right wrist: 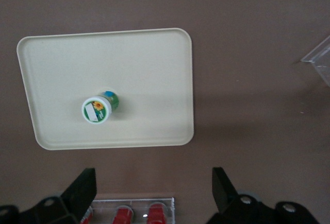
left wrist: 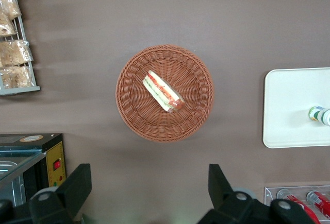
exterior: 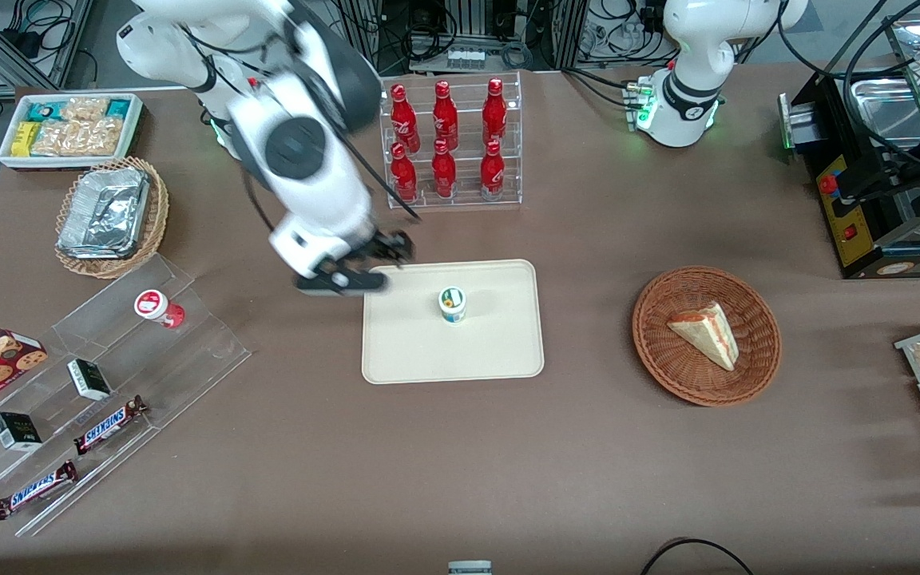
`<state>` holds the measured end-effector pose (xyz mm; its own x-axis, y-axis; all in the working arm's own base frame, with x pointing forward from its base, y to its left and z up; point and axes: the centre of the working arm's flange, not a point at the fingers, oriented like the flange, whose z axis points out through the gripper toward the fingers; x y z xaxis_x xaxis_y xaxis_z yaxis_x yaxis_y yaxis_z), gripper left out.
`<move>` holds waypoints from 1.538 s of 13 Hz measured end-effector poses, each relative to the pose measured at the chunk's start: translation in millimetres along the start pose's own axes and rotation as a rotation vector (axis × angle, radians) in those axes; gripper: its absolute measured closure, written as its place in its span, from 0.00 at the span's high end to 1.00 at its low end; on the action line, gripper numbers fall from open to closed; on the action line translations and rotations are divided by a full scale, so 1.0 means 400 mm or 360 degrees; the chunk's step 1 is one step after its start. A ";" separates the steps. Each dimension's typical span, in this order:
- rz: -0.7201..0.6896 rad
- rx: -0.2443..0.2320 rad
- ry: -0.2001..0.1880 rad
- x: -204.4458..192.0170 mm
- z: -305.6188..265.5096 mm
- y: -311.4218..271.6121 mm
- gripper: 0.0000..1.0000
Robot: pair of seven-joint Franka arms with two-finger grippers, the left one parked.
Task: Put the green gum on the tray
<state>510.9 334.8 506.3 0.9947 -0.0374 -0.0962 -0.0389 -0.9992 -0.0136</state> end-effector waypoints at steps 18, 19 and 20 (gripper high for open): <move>0.0195 -0.0017 -0.0058 0.049 -0.256 0.898 1.00; 0.0204 -0.0015 -0.0053 0.050 -0.260 0.912 1.00; 0.0210 -0.0014 -0.0045 0.051 -0.265 0.919 1.00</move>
<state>527.2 -35.1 604.9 0.9778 -0.1683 -0.1248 -0.1684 -0.9857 0.0096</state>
